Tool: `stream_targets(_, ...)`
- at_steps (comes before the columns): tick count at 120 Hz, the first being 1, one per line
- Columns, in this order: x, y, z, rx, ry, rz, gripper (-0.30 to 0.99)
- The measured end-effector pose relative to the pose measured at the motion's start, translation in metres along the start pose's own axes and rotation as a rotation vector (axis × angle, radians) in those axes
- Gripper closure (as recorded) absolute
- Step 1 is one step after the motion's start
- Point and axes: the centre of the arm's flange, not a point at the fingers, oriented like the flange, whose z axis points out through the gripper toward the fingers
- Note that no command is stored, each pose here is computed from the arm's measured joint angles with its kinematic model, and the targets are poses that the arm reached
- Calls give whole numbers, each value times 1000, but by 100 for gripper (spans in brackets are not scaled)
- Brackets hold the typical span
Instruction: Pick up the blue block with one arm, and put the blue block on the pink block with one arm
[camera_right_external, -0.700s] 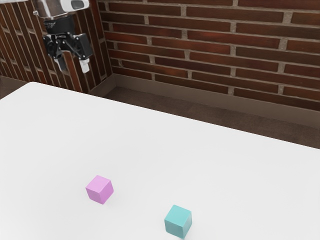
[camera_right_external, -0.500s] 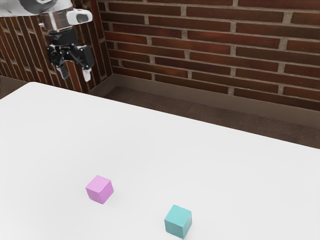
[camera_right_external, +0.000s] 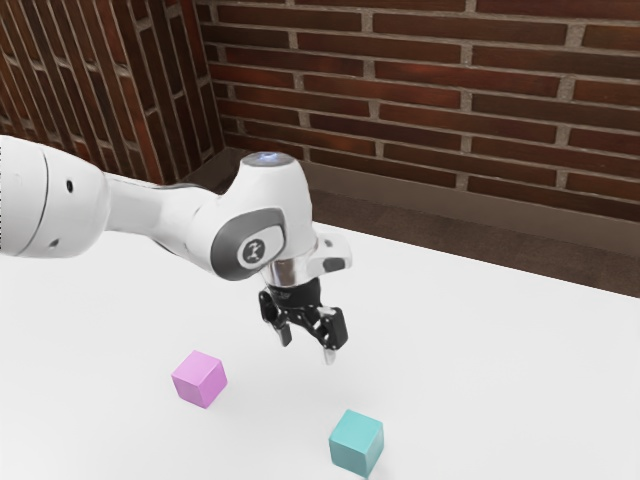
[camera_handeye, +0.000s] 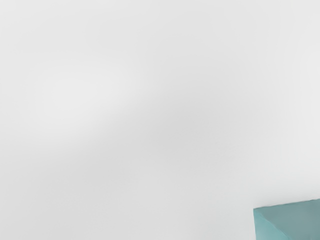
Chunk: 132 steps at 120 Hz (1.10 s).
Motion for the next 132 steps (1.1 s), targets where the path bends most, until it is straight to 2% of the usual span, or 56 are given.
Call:
stream_targets(9, -2, 21, 2, 0, 57, 30, 3)
stream_targets(17, -8, 32, 8, -3, 76, 37, 3)
stream_targets(39, -24, 61, 28, -37, 13, -3, 4)
stream_targets(73, -38, 99, 44, -60, -11, -19, 6)
stream_targets(101, -54, 109, 57, -43, -36, -5, 7)
stream_targets(132, -60, 118, 61, -14, -34, 37, 8)
